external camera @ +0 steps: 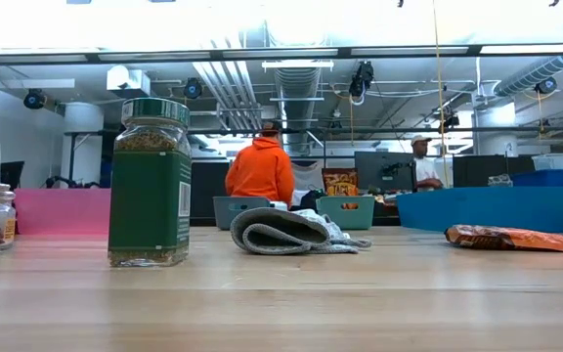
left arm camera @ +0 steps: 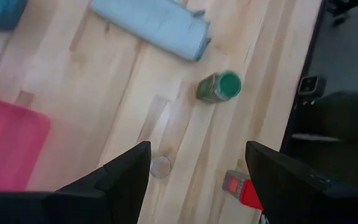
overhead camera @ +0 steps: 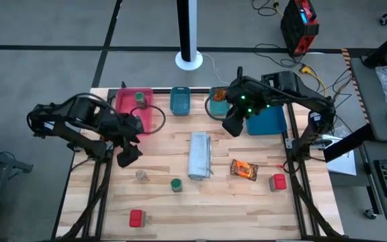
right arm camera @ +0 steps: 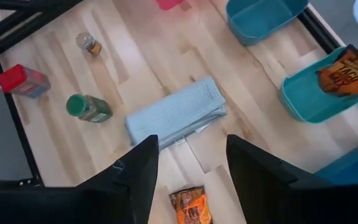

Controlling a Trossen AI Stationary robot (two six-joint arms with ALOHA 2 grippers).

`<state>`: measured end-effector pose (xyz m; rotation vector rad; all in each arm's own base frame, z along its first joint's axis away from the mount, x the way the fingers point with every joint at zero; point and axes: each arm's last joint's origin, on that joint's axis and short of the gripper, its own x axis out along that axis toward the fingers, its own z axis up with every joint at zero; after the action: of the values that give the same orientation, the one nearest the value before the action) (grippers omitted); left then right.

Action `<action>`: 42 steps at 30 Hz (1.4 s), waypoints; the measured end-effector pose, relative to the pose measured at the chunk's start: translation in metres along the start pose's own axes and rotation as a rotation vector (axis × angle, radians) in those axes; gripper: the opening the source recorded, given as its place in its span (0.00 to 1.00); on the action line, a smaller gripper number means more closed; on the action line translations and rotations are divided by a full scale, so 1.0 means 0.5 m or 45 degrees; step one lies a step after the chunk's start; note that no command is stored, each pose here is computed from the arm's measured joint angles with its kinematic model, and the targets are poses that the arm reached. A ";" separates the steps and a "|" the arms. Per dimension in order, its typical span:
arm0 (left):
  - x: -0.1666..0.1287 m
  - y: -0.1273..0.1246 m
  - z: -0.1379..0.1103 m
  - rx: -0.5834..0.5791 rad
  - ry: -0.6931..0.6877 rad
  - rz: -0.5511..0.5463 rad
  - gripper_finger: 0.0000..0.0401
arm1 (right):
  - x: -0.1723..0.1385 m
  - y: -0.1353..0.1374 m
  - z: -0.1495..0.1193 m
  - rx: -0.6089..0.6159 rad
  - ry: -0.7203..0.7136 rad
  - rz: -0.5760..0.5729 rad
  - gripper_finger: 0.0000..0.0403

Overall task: Sort spices by type
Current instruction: Put the brown seasoning bottle into the blue bin

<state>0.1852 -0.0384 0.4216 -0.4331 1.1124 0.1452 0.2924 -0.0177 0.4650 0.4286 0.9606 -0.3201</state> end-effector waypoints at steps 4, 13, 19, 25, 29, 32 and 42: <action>0.055 -0.002 -0.016 -0.027 0.104 0.067 0.61 | 0.005 0.009 -0.005 -0.022 0.009 -0.009 0.48; 0.179 -0.030 -0.114 0.181 0.234 0.210 0.61 | 0.026 0.009 -0.010 -0.048 0.048 -0.059 0.53; 0.251 -0.051 -0.165 0.255 0.095 0.139 0.62 | 0.027 -0.004 -0.004 -0.045 0.043 -0.074 0.60; 0.313 -0.027 -0.212 0.196 0.163 0.240 0.69 | 0.028 -0.013 0.001 -0.100 0.042 -0.084 0.67; 0.327 -0.019 -0.228 0.244 0.185 0.270 0.72 | 0.028 -0.023 0.005 -0.068 0.038 -0.095 0.70; 0.334 -0.015 -0.230 0.296 0.147 0.302 0.73 | 0.028 -0.027 0.007 -0.058 0.035 -0.101 0.72; 0.410 0.018 -0.270 0.198 0.149 0.253 0.73 | 0.033 -0.033 0.009 -0.054 0.041 -0.123 0.74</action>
<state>0.1602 -0.1059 0.1864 -0.1938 1.2714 0.2083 0.2970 -0.0357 0.4498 0.3497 1.0201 -0.3806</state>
